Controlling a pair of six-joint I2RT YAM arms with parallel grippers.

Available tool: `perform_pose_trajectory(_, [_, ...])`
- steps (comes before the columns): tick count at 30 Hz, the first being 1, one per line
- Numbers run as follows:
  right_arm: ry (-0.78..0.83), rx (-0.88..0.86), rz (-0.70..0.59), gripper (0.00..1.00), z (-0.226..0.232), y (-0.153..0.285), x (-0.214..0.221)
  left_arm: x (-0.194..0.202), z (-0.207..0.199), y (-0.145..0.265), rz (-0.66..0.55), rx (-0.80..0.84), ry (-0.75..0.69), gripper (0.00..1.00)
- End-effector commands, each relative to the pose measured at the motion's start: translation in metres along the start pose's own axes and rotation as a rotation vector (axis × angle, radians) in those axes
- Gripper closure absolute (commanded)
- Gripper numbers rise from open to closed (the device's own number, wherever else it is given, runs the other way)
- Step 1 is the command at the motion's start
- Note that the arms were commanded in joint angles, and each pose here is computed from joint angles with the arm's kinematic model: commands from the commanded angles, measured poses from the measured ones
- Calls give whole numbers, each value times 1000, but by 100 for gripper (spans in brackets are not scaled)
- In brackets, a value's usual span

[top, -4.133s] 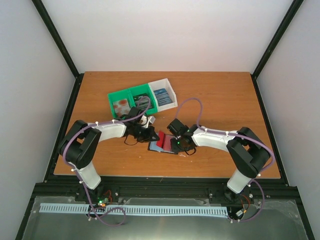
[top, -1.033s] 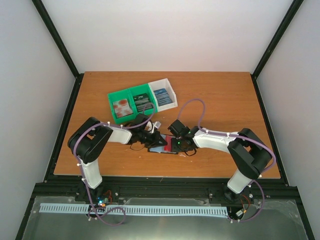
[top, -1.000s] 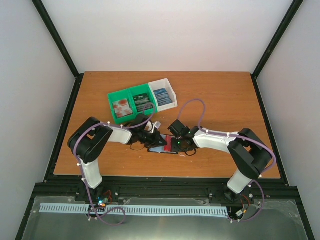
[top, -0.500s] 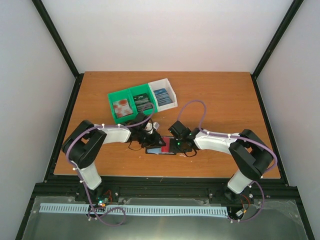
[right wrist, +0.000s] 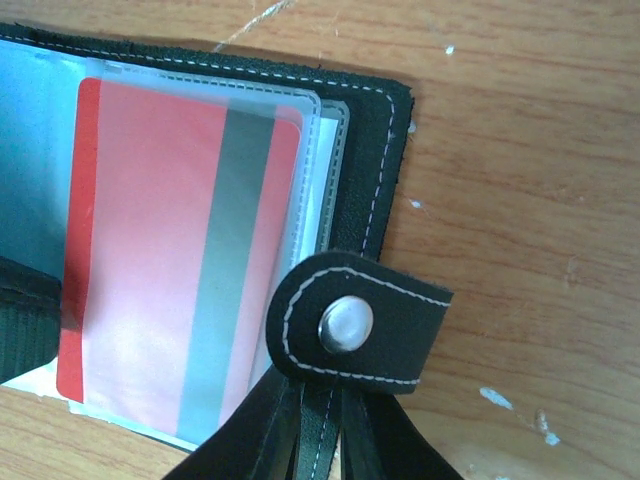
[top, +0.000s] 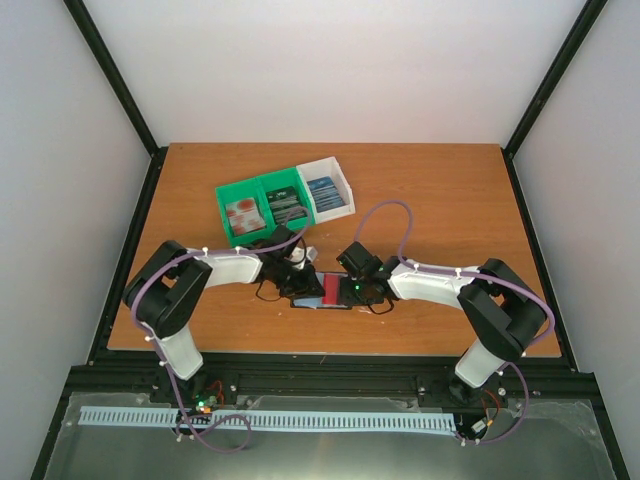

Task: Put the credit cards into the card holder
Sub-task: Insert the credit card into the card holder.

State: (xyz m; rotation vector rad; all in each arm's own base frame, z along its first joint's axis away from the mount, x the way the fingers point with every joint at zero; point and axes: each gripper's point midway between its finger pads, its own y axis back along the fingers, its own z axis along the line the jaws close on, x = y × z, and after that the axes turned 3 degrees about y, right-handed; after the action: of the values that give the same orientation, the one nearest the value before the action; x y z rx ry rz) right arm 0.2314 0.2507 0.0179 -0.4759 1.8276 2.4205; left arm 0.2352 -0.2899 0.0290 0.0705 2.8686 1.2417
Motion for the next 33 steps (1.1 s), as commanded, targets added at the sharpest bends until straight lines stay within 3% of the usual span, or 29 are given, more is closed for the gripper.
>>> perform_pose_trajectory(1, [0,-12,2,86,1,0,4,0,-14,-5,27,60,-50,90])
perform_pose_trajectory(9, [-5,-16,-3,86,2,0,3,6,-12,-11,66,77,-52,92])
perform_pose_trajectory(13, [-10,-15,-27,87,1,6,0,-4,-15,-2,19,28,-87,90])
perform_pose_trajectory(15, [-13,-16,-53,86,1,15,-5,-10,-14,7,-14,-28,-109,82])
perform_pose_trajectory(20, [-18,-21,-150,78,1,53,-24,-33,-26,48,-133,-158,-230,46])
perform_pose_trajectory(25, [0,-43,-259,69,-3,93,-41,-76,-46,97,-281,-260,-388,20])
perform_pose_trajectory(28, [-10,-73,-309,65,-9,110,-48,-108,-47,127,-358,-347,-490,13])
perform_pose_trajectory(33, [-30,-94,-337,62,-22,121,-57,-145,-62,158,-423,-422,-740,13])
